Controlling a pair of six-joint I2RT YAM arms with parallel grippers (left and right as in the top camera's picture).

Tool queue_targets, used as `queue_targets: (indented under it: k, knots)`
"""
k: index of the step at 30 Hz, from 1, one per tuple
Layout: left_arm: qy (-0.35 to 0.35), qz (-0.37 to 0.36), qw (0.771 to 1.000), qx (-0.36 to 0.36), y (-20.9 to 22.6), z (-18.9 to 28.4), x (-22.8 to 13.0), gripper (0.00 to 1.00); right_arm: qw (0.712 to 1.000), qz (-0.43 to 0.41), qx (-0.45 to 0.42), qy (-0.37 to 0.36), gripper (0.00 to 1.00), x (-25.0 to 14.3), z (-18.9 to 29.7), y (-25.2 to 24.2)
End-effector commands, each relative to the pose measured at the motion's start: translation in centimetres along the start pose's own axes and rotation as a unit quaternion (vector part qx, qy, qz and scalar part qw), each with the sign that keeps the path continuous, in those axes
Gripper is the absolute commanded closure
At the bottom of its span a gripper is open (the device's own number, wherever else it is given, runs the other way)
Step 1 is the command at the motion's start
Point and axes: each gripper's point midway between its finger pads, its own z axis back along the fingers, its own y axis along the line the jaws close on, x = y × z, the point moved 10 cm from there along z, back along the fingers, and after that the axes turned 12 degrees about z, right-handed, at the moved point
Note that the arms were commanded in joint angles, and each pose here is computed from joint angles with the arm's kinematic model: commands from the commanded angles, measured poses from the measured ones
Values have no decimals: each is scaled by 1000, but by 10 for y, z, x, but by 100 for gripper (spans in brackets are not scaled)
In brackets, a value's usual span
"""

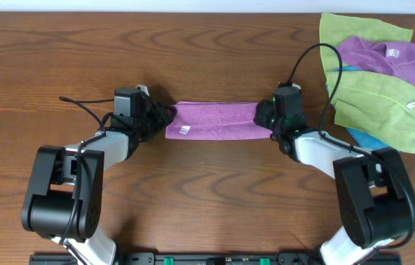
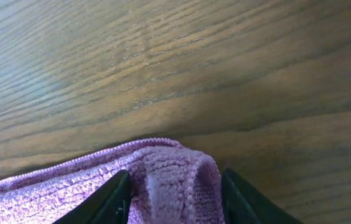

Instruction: Fold the cloth

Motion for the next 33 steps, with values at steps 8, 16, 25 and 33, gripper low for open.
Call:
queue_targets:
  k: [8,16,25,33]
  knots:
    - [-2,-11,1000,-29,-12,8,12,28,1000,-1,17,-20,34,20,32,13]
    - [-10,-10,998,-55,-26,35,19,54,1000,-10,13,-21,27,28,65,14]
    - [-1,9,995,-98,-50,48,11,94,991,-133,-7,30,8,17,79,5]
    - [-4,0,998,-59,-48,25,-7,94,977,-200,-6,74,10,10,78,-6]
